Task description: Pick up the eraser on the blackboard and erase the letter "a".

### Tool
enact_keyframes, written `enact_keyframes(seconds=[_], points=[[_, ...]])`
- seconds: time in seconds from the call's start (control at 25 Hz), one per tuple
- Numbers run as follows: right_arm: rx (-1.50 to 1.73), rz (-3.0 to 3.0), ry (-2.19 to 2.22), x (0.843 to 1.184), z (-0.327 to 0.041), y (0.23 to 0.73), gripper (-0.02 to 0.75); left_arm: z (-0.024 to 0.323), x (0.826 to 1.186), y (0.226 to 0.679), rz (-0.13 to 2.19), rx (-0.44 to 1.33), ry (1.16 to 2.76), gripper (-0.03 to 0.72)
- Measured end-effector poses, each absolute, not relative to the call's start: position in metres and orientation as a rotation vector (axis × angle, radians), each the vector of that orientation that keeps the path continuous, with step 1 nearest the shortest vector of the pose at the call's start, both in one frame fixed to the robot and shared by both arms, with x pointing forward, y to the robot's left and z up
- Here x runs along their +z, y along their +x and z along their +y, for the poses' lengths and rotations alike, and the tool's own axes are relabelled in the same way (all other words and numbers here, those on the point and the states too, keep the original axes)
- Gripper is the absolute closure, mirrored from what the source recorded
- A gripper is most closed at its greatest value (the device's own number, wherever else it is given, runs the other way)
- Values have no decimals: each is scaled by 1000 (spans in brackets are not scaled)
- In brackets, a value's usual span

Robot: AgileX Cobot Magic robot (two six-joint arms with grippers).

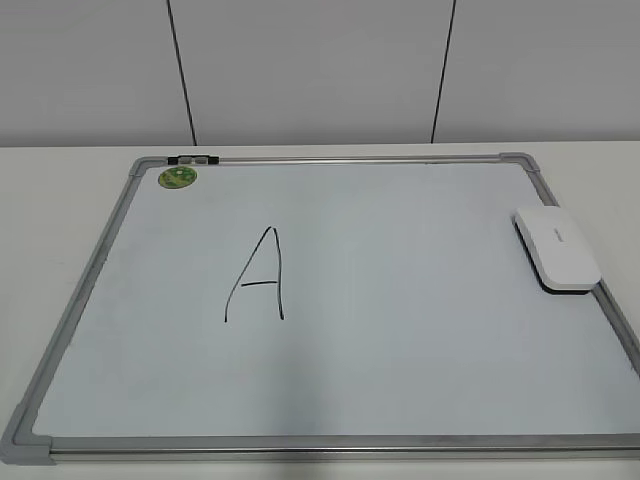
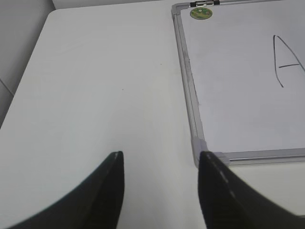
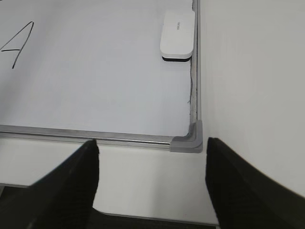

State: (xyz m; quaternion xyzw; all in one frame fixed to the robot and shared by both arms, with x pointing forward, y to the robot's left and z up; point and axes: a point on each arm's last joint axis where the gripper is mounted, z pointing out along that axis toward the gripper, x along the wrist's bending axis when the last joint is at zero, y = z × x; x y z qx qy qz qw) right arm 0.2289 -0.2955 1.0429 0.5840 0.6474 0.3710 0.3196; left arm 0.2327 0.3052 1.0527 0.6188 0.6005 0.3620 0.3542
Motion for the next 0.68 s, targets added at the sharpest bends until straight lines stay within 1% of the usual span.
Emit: enact_keyframes(seconds=[0.28,0.68], points=[[974,1703,1533,1043,-295,229,218,305,1053,233,1552,936,1600,349],[973,1704,1532,1043,-295,229,218,305,1053,233,1552,936,1600,353]])
